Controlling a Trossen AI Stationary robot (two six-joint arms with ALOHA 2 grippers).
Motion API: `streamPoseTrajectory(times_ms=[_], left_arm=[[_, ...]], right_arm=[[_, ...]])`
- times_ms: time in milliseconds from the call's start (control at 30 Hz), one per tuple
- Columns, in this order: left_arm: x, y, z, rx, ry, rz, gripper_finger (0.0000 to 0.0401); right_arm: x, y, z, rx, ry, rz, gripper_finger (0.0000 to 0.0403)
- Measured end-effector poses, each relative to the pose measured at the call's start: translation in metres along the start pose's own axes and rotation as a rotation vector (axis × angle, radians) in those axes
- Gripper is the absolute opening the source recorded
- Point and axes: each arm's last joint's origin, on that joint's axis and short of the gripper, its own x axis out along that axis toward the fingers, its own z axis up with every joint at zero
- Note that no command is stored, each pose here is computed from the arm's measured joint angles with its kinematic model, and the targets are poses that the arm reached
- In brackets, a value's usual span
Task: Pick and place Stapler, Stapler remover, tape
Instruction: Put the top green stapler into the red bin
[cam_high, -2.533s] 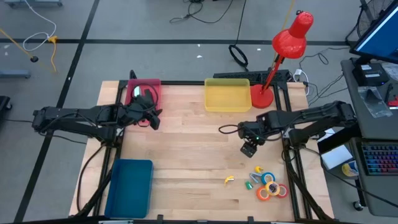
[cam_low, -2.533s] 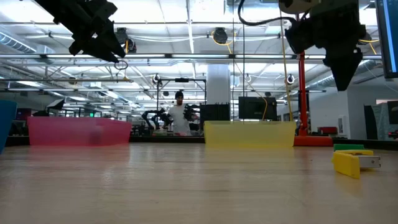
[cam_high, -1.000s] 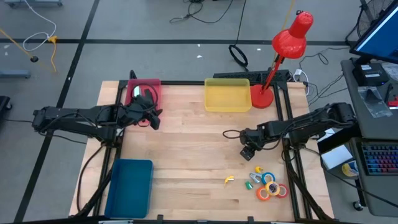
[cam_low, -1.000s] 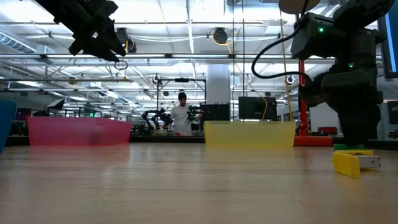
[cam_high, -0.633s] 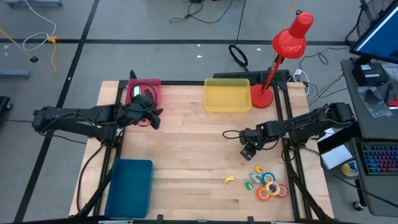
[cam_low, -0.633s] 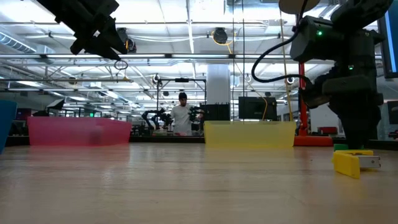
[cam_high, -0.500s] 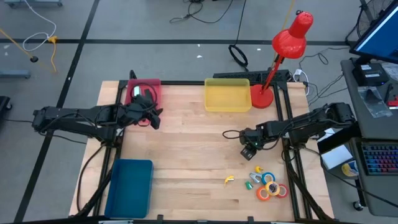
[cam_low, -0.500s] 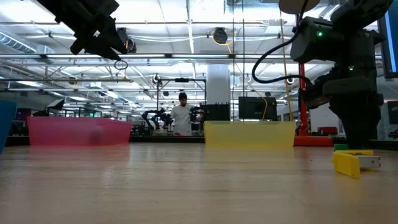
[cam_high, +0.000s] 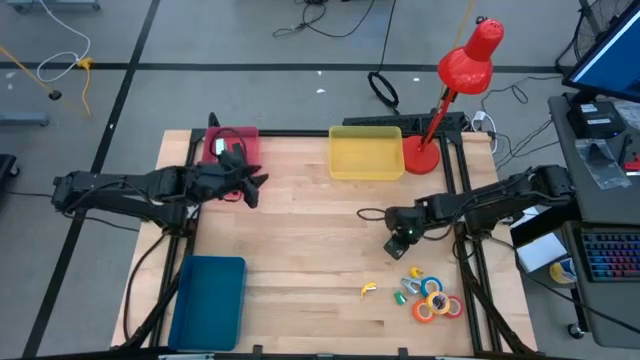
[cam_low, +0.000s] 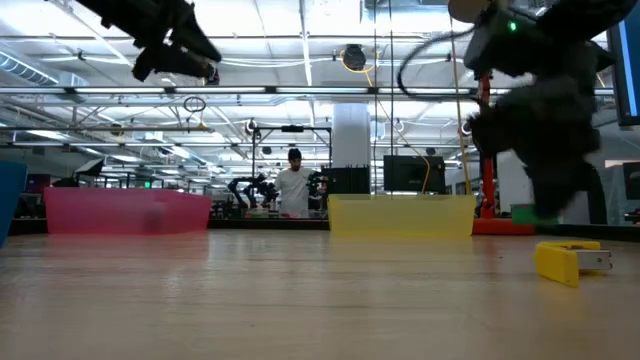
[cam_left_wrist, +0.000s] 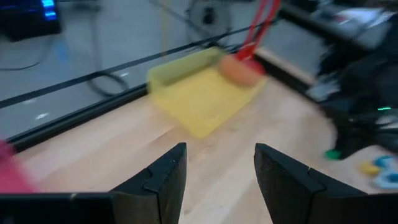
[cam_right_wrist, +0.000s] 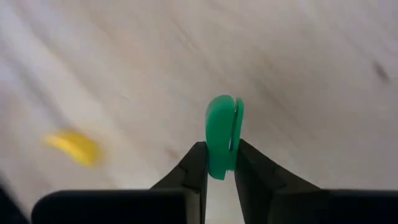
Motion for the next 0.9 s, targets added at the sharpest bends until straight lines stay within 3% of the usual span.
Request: streamPoseTrajectory(times_ms=[233,400,667,900], left_arm=[[0.017,-0.019,0.005,0.024,-0.013,-0.245,0.0186],[0.038,-0.033,0.0,0.018,0.002,-0.372,0.0186],[0.072,-0.054,-0.003,-0.069,-0.086,-0.549,0.0186],[0.101,-0.064,-0.016,-0.155,-0.115,-0.612,0.0186]], right_arm=[[-0.034,0.035,0.031,-0.076,-0.401,0.423,0.0045],[-0.059,0.051,0.049,-0.121,-0.693,0.633,0.0045],[-0.069,0.056,0.058,-0.115,-0.88,0.681,0.0045],[-0.064,0.059,0.063,-0.11,-0.911,0.714,0.0045]])
